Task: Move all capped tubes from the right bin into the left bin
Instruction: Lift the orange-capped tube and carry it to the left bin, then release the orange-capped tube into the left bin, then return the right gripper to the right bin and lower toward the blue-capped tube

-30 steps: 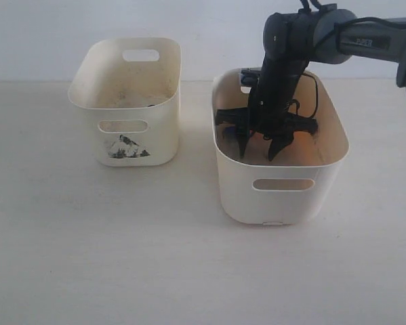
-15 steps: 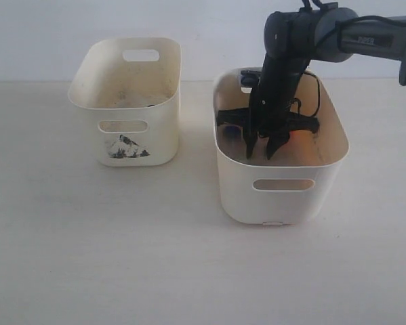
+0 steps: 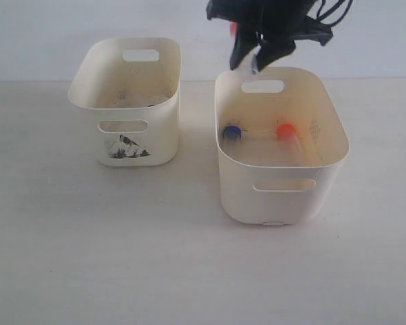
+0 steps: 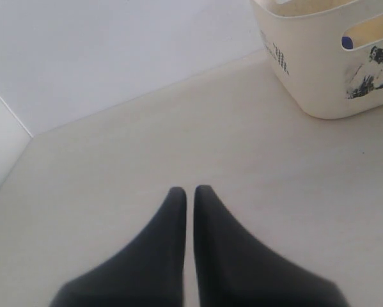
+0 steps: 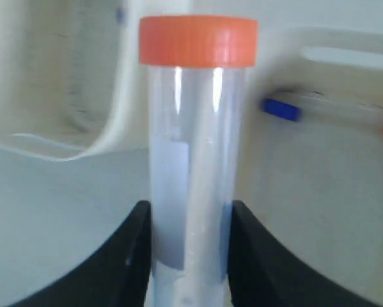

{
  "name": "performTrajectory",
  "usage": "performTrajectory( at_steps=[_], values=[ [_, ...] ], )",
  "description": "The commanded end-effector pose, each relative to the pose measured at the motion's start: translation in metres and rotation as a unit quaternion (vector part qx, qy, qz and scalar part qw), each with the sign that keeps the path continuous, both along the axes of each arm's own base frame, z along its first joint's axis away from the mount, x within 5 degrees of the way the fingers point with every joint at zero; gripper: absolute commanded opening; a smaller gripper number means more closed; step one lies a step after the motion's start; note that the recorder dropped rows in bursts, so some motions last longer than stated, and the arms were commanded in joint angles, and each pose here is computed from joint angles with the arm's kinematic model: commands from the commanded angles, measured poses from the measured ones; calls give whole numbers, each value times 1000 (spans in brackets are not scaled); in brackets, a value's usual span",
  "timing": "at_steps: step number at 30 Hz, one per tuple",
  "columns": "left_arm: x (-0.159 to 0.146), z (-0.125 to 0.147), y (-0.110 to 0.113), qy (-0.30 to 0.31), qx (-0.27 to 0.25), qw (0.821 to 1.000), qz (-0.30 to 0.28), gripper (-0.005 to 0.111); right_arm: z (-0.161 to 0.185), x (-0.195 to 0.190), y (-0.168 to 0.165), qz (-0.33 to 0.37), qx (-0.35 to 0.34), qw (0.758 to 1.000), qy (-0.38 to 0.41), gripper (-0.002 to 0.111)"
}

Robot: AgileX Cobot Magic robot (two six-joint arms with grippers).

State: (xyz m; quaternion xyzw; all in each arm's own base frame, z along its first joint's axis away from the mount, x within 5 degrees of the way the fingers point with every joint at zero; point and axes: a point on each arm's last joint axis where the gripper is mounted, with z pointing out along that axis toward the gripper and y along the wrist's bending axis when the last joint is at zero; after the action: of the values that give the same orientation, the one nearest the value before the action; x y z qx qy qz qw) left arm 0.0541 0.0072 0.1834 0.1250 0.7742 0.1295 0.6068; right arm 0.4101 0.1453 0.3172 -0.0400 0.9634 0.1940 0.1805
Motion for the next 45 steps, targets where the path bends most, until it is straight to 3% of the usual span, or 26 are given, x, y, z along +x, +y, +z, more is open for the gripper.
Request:
performTrajectory(
  at_steps=[1,6,9,13,16,19,22,23,25,27,33,36,39,45],
  values=[
    [0,2,-1,-4,-6,1000,-3,4,24,-12,41,125,95,984,-89,0],
    [0,2,-1,-4,-6,1000,-3,4,21,-16,93,208,85,952,-207,0],
    [0,2,-1,-4,-6,1000,-3,4,14,-11,119,169,88,948,-254,0],
    [0,2,-1,-4,-6,1000,-3,4,-10,8,130,56,104,959,-257,0],
    [0,2,-1,-4,-6,1000,-3,4,-39,18,134,49,87,966,-238,2],
    [0,2,-1,-4,-6,1000,-3,4,-61,23,137,69,65,969,-230,21],
    [0,2,-1,-4,-6,1000,-3,4,-75,25,138,72,57,972,-214,56],
    [0,2,-1,-4,-6,1000,-3,4,-76,24,138,68,60,976,-200,58],
    [0,2,-1,-4,-6,1000,-3,4,-75,21,138,58,65,980,-179,39],
    [0,2,-1,-4,-6,1000,-3,4,-66,18,135,68,57,979,-184,3],
    [0,2,-1,-4,-6,1000,-3,4,9,-7,93,89,12,976,-200,1],
    [0,2,-1,-4,-6,1000,-3,4,28,-22,50,59,-80,985,-138,1],
    [0,2,-1,-4,-6,1000,-3,4,24,-31,19,37,-140,988,-46,1],
    [0,2,-1,-4,-6,1000,-3,4,-24,-32,-5,-44,-153,986,49,1]
  ],
)
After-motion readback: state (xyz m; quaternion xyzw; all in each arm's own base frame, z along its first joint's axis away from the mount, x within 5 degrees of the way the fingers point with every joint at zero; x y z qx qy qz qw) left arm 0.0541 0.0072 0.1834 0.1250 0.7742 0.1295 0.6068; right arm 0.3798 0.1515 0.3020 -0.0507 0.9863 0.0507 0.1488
